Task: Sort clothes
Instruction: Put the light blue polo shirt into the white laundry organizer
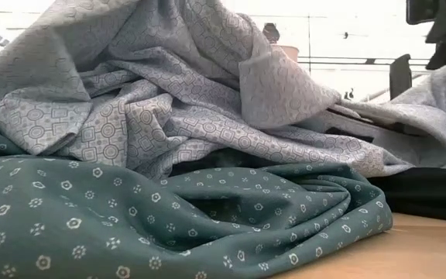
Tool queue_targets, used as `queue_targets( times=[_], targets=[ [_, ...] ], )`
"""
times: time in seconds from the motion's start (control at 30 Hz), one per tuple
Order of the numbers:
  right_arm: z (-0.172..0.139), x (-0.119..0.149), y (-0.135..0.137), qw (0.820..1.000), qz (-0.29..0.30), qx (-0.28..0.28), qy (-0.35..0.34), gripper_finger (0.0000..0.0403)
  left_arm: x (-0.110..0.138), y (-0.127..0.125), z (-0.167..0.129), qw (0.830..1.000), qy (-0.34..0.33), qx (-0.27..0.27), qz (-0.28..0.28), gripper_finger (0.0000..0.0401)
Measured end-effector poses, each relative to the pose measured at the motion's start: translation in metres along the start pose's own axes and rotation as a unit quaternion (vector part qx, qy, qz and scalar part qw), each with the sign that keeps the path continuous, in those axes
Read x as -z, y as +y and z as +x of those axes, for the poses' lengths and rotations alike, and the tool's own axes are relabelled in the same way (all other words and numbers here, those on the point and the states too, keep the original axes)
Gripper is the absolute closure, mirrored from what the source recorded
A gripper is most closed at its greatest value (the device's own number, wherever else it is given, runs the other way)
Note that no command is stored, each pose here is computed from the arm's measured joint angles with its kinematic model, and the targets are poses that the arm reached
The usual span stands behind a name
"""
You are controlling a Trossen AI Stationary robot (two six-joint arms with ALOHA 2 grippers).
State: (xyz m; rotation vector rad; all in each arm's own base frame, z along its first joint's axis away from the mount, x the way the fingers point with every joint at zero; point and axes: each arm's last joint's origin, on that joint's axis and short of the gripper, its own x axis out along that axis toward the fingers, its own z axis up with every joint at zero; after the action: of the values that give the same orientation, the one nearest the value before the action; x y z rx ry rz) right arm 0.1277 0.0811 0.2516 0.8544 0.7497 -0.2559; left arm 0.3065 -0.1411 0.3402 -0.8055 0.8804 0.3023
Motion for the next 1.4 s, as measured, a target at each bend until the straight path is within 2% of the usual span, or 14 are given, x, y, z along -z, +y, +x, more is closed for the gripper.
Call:
queue_targets(
  times=[0.07, 0.17, 0.23, 0.3, 0.37, 0.53, 0.67, 0.73, 0.97, 1.1, 1.17, 1.27, 1.33, 1.4],
  targets=[
    [-0.008, -0.002, -0.007, 0.999, 0.035, 0.017, -0.005, 0.0240, -0.006, 0.002, -0.016, 1.000, -0.028, 0.012, 0.001, 0.0256],
    [-0.013, 0.002, -0.021, 0.994, 0.077, 0.070, 0.023, 0.0244, -0.014, 0.002, -0.043, 0.993, -0.116, 0.036, 0.011, 0.0256],
    [-0.011, 0.006, -0.031, 0.990, 0.083, 0.112, 0.034, 0.0247, -0.018, -0.003, -0.060, 0.978, -0.199, 0.054, 0.022, 0.0256],
    [-0.006, 0.009, -0.038, 0.988, 0.086, 0.127, 0.031, 0.0249, -0.023, -0.007, -0.073, 0.960, -0.270, 0.063, 0.033, 0.0256],
    [0.001, 0.012, -0.044, 0.985, 0.096, 0.139, 0.017, 0.0249, -0.028, -0.010, -0.079, 0.948, -0.310, 0.062, 0.046, 0.0256],
    [0.030, 0.020, -0.061, 0.979, 0.163, 0.125, 0.006, 0.0249, -0.035, -0.006, -0.078, 0.945, -0.320, 0.043, 0.056, 0.0256],
    [0.051, 0.020, -0.067, 0.991, 0.114, 0.059, -0.031, 0.0242, -0.039, -0.005, -0.075, 0.943, -0.324, 0.032, 0.071, 0.0256],
    [0.058, 0.018, -0.071, 0.992, 0.101, 0.047, -0.057, 0.0230, -0.041, -0.003, -0.075, 0.942, -0.326, 0.028, 0.070, 0.0256],
    [0.071, 0.007, -0.095, 0.980, 0.154, 0.112, -0.066, 0.0184, -0.050, 0.001, -0.073, 0.944, -0.320, 0.026, 0.076, 0.0256],
    [0.081, -0.006, -0.095, 0.979, 0.161, 0.100, -0.078, 0.0174, -0.053, 0.002, -0.072, 0.945, -0.318, 0.026, 0.078, 0.0256],
    [0.088, -0.013, -0.092, 0.980, 0.161, 0.080, -0.086, 0.0175, -0.055, 0.003, -0.072, 0.944, -0.319, 0.023, 0.077, 0.0256],
    [0.099, -0.018, -0.096, 0.978, 0.174, 0.090, -0.076, 0.0188, -0.055, 0.003, -0.072, 0.944, -0.319, 0.023, 0.077, 0.0256],
    [0.106, -0.016, -0.100, 0.975, 0.184, 0.108, -0.056, 0.0207, -0.055, 0.003, -0.072, 0.944, -0.319, 0.022, 0.080, 0.0256],
    [0.111, -0.015, -0.103, 0.974, 0.185, 0.120, -0.043, 0.0246, -0.055, 0.003, -0.072, 0.944, -0.319, 0.021, 0.084, 0.0256]
  ],
)
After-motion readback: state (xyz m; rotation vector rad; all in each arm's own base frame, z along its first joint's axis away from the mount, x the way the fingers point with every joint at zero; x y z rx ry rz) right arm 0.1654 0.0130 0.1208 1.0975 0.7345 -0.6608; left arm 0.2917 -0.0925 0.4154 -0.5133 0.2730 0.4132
